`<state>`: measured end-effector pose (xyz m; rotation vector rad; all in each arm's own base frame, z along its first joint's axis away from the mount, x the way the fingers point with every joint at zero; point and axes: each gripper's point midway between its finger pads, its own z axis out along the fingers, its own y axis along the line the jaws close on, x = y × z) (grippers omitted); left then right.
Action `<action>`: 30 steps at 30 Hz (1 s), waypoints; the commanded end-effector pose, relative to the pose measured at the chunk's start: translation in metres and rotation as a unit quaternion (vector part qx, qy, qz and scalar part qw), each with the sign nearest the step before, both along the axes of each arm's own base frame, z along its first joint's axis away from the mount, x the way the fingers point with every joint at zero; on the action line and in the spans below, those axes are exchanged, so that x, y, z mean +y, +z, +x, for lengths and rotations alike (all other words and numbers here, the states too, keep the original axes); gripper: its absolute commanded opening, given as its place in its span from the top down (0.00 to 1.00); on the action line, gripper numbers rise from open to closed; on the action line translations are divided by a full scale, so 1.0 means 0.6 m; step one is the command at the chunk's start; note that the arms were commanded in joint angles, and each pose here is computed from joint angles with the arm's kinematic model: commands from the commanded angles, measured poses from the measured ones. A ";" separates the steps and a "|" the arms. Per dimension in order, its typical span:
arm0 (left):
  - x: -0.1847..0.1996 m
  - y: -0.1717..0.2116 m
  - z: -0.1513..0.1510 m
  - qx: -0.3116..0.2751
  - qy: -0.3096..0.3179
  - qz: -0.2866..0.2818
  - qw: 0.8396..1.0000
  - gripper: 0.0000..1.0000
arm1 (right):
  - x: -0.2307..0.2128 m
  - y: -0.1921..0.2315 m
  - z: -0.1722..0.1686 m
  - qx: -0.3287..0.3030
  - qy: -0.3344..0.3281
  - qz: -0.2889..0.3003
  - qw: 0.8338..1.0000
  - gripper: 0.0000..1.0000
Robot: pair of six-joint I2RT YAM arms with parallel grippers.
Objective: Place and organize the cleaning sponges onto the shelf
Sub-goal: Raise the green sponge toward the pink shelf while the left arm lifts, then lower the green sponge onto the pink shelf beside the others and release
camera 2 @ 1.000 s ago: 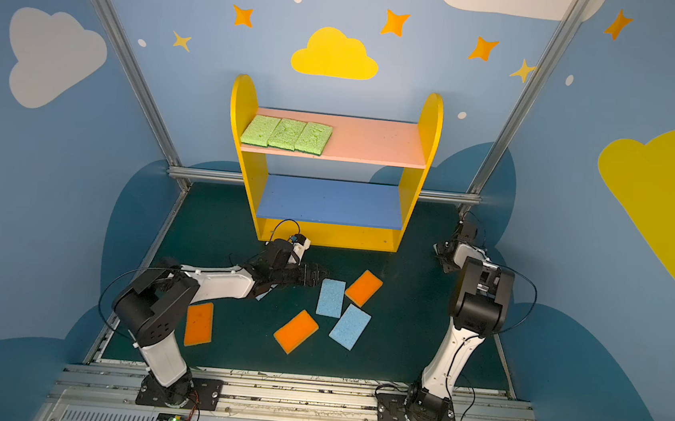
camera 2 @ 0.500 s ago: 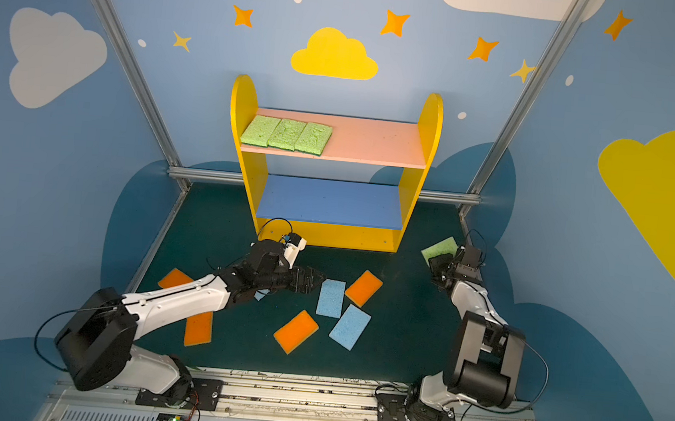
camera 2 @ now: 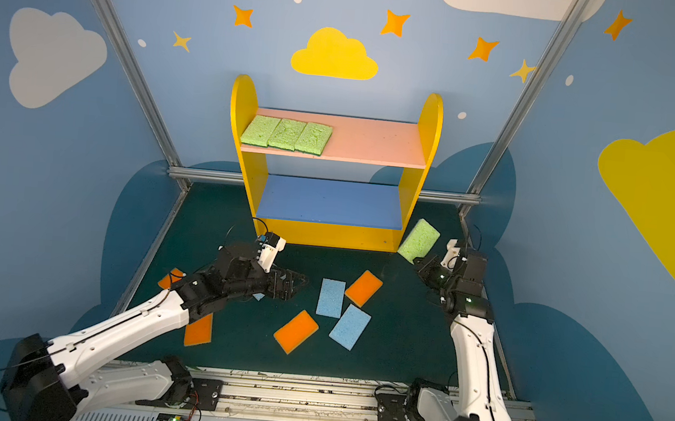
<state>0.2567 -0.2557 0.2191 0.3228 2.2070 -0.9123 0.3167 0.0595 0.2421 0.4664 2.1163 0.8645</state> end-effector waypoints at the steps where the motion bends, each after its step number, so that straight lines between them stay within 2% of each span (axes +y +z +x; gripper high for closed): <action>1: 0.021 0.028 -0.003 -0.017 0.009 0.016 1.000 0.00 | 0.042 0.079 -0.024 -0.071 0.059 -0.034 0.995 1.00; 10: 0.068 0.097 0.002 -0.043 0.036 -0.007 0.998 0.00 | 0.141 0.246 -0.055 -0.141 0.154 -0.059 0.976 1.00; 14: 0.085 0.130 0.008 -0.056 0.045 -0.017 0.997 0.00 | 0.175 0.313 -0.047 -0.171 0.172 -0.058 0.968 1.00; 21: 0.092 0.179 0.024 -0.082 0.051 -0.024 0.995 0.00 | 0.223 0.372 0.032 -0.181 0.185 -0.055 0.964 1.00; 30: 0.085 0.171 0.057 -0.079 0.056 -0.034 0.995 0.00 | 0.294 0.378 0.173 -0.137 0.205 -0.047 0.968 1.00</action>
